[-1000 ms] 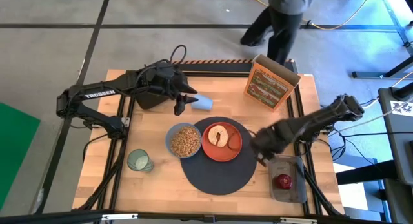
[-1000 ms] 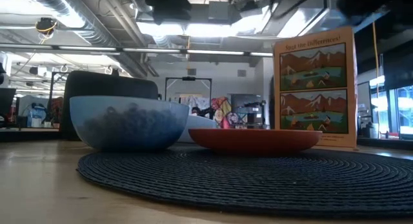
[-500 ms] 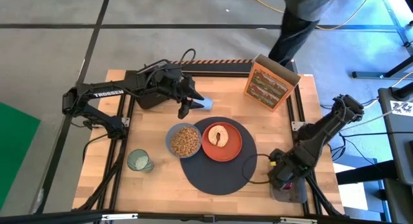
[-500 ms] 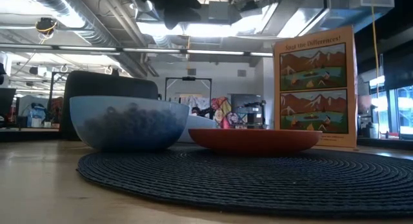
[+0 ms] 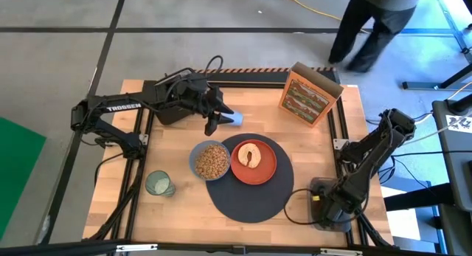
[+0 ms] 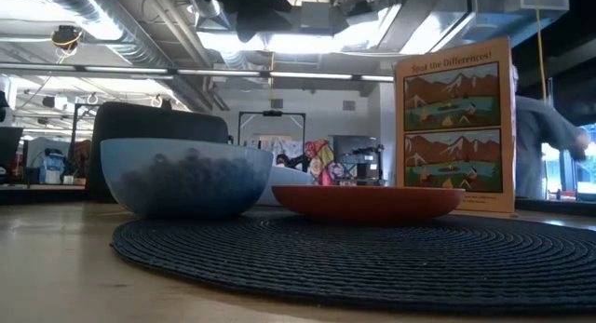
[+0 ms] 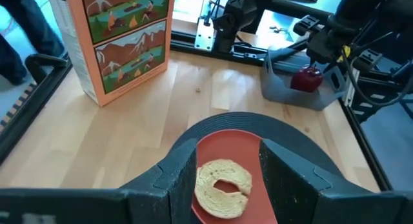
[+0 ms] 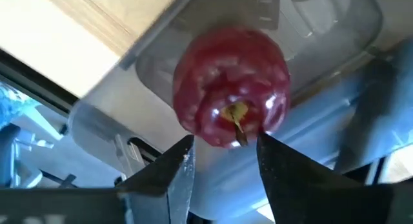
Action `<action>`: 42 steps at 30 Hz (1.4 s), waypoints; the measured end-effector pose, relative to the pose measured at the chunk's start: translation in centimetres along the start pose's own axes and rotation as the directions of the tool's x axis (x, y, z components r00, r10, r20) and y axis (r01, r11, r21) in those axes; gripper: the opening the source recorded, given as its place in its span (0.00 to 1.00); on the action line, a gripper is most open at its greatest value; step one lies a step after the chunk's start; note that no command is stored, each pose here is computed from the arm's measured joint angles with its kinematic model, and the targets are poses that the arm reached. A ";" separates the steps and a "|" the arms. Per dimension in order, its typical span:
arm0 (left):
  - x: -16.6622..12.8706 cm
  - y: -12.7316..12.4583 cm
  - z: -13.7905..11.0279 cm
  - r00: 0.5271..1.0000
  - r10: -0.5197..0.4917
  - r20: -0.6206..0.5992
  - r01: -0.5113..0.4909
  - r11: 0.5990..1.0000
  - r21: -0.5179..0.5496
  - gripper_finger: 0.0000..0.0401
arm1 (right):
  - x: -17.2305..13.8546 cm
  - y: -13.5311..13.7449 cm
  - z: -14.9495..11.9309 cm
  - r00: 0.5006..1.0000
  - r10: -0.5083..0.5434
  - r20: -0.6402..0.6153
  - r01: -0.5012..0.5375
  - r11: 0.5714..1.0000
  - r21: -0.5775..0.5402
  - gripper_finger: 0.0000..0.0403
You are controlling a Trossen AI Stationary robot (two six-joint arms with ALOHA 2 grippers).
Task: Arrange a breakfast setting
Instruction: Put the apple on the orange plate
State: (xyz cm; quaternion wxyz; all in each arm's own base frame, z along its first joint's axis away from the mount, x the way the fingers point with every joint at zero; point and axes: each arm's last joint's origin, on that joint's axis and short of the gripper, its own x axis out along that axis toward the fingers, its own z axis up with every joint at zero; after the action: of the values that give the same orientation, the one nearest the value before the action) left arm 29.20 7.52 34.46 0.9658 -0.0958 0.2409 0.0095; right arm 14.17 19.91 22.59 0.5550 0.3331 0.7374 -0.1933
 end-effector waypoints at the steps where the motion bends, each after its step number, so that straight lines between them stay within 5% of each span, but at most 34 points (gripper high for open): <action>1: 0.0 -0.1 0.0 1.000 -0.003 0.000 0.003 1.000 -0.002 0.40 | 0.0 0.0 0.0 1.000 0.004 0.009 -0.004 1.000 0.006 0.37; 13: 0.1 -0.5 0.0 1.000 0.004 -0.002 -0.004 1.000 -0.003 0.40 | -0.1 -0.3 0.1 0.999 -0.019 0.041 0.018 1.000 0.019 0.28; 24: 0.1 -0.4 0.0 1.000 0.029 0.000 -0.029 1.000 -0.005 0.40 | -0.2 -0.3 0.1 0.999 -0.010 0.051 0.009 1.000 0.017 0.02; 33: 0.1 -0.4 0.0 1.000 0.029 -0.001 -0.029 1.000 -0.009 0.40 | -0.9 -0.1 -0.1 0.998 -0.009 0.067 0.008 1.000 0.020 0.01; 42: 0.1 -0.4 0.0 0.999 0.040 0.001 -0.040 0.999 -0.011 0.40 | -6.0 0.3 1.0 0.985 0.007 0.175 -0.018 0.998 0.062 0.01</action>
State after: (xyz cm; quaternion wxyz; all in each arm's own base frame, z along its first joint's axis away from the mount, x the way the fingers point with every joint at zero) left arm 29.32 7.11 34.46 0.9649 -0.0963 0.2423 0.0303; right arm 16.05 17.74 28.00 0.6079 0.3370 0.6772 -0.2414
